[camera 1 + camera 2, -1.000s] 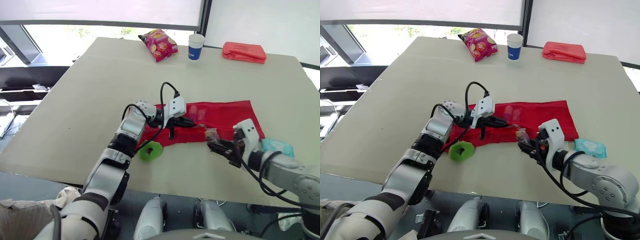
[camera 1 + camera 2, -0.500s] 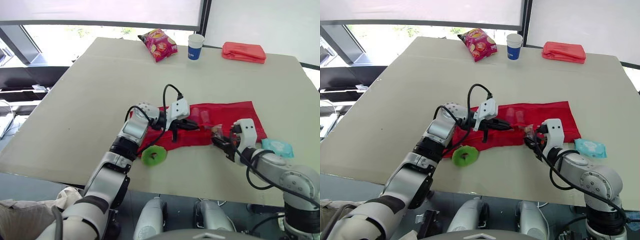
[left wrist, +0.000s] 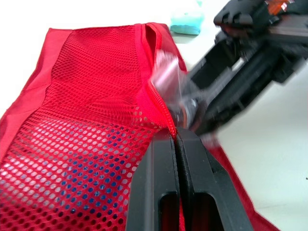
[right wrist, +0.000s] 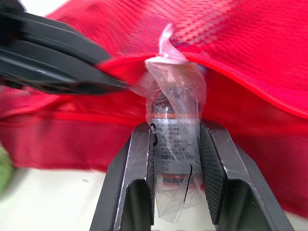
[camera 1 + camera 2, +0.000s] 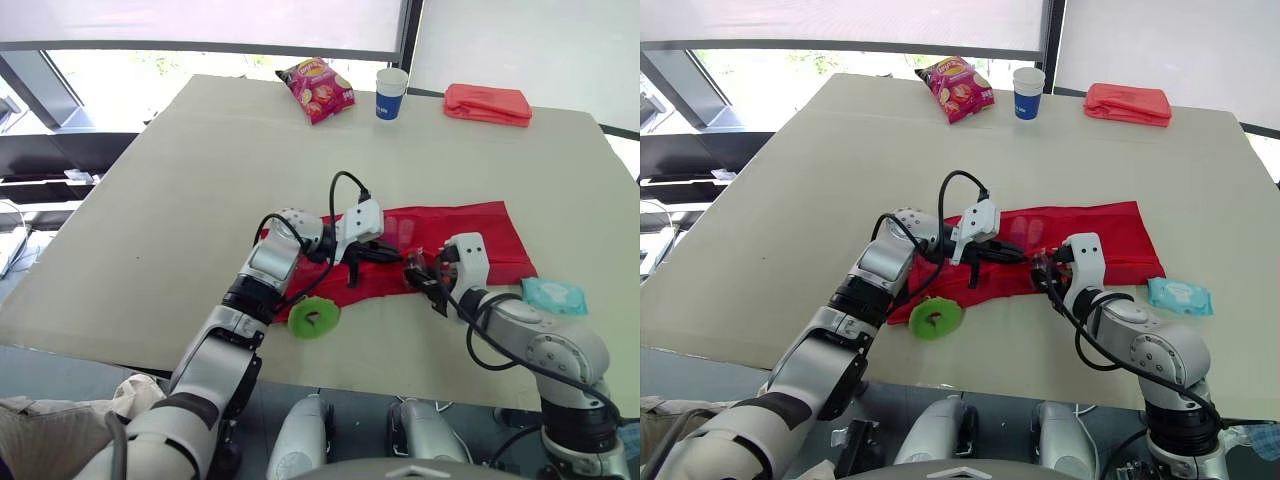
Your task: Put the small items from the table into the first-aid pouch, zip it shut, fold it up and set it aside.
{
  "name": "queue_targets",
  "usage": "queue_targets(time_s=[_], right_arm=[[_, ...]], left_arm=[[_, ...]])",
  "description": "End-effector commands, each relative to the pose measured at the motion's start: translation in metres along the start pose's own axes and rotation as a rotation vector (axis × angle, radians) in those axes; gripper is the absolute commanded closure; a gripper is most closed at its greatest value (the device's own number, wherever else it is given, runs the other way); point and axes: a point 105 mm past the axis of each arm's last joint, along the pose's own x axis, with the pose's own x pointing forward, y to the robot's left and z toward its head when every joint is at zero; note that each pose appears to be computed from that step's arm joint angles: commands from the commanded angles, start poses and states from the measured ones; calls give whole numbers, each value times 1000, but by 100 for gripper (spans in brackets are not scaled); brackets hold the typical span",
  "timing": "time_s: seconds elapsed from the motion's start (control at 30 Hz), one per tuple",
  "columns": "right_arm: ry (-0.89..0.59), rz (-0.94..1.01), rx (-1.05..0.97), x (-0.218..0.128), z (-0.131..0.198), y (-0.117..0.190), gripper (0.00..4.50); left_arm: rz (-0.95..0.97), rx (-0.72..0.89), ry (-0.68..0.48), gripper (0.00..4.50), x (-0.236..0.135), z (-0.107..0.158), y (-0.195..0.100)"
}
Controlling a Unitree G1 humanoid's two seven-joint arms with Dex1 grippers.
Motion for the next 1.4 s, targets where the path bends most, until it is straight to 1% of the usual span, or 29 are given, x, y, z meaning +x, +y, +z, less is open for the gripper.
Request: queue_targets(time_s=[0.03,0.2,0.3,0.5,0.7,0.97,1.03,1.07,1.1,1.13,1.17,1.2,1.37,1.4], right_arm=[[-72,-55,-2,-8,14,-8,374],[-85,-87,26,-23,12,-8,374],[-83,-121,42,-24,9,-12,374],[-75,-135,41,-11,10,-11,374],[-80,-97,28,3,15,-11,374],[-67,-85,-20,19,18,-18,374],[-59,-75,-51,17,17,-20,274],[-63,-80,-72,14,17,-21,249],[-73,-85,-96,10,19,-22,200],[-91,-82,-113,5,22,-22,133],[-107,-65,-131,-1,25,-19,109],[-111,-45,-146,-8,26,-17,64],[-104,13,-216,-39,24,-10,64],[-81,13,-233,-43,19,-11,91]], left_arm=[[-17,40,-37,450,2,14,-2],[-9,28,-35,450,1,13,0],[-11,23,-35,450,2,13,-1],[-26,20,-32,450,4,12,-3],[-37,19,-26,450,5,11,-5],[-45,19,-16,450,5,7,-8],[-40,16,-11,450,5,5,-7],[-36,13,-10,450,5,5,-7],[-30,8,-9,450,4,4,-6],[-25,3,-7,450,4,4,-5],[-18,0,-3,450,3,2,-3],[-13,-1,1,450,2,1,-2],[1,-7,6,450,1,0,3],[2,-7,6,450,1,0,4]])
